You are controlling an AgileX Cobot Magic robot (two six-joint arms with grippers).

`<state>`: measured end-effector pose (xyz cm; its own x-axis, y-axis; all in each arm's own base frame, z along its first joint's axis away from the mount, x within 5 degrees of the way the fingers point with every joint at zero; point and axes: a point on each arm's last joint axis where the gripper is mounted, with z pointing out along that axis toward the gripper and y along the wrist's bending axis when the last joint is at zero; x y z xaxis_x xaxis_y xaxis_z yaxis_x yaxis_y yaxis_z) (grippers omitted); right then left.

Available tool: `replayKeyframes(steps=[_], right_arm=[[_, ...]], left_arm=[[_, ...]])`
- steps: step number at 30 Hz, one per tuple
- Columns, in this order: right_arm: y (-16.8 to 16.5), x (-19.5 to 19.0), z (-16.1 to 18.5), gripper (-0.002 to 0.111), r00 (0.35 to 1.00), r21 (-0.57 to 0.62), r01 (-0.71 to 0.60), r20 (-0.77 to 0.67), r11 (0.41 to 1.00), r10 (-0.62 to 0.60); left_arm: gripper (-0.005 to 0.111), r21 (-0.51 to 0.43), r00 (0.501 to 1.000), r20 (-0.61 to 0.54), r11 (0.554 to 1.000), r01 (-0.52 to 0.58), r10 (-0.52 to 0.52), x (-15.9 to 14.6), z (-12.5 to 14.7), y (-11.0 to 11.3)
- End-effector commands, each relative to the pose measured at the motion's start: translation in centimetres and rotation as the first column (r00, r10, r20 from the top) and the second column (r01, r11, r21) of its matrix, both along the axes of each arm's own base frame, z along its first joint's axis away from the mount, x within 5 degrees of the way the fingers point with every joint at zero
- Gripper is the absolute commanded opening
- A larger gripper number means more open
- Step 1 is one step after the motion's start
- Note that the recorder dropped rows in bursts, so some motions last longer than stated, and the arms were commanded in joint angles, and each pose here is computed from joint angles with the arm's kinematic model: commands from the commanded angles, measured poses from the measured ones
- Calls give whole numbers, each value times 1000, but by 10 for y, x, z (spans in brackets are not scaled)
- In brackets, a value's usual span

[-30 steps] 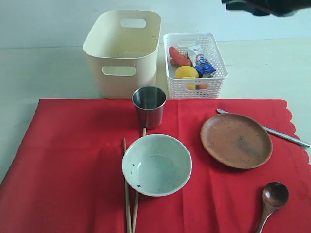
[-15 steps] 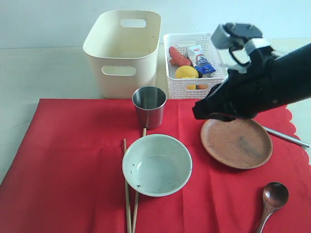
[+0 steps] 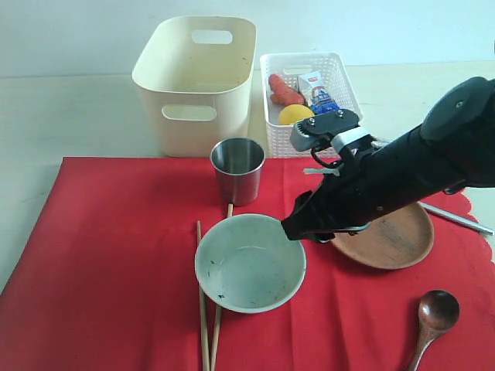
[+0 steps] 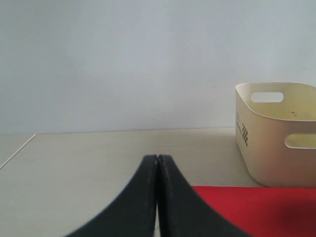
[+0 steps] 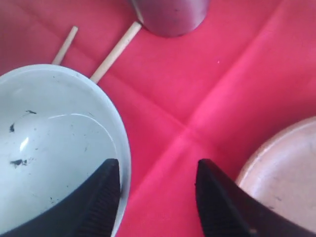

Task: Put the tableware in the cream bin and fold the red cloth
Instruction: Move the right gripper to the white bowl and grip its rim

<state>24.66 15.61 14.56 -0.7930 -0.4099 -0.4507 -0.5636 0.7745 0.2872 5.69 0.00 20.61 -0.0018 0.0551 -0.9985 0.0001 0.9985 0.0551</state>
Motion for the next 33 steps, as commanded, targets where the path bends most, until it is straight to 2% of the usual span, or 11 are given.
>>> replayKeyframes(steps=[1, 8, 18, 20, 27, 33], right_arm=[[3, 0, -8, 48, 1000, 7, -24, -16, 1000, 24], [13, -6, -6, 48, 990, 119, -133, -22, 984, 137], [13, -5, -28, 47, 987, 90, -130, -82, 987, 137], [13, -5, -28, 41, 987, 88, -129, -81, 988, 136], [12, -3, -29, 2, 990, 72, -119, -66, 990, 124], [14, -5, -20, 0, 988, 100, -135, -59, 986, 141]], left_arm=[[3, -12, 1000, 1, 1000, 0, 0, 0, -1, 0], [3, -12, 1000, 1, 1000, 0, 0, 0, -1, 0], [3, -12, 1000, 1, 1000, 0, 0, 0, -1, 0], [3, -12, 1000, 1, 1000, 0, 0, 0, -1, 0], [3, -12, 1000, 1, 1000, 0, 0, 0, -1, 0], [3, -12, 1000, 1, 1000, 0, 0, 0, -1, 0]])
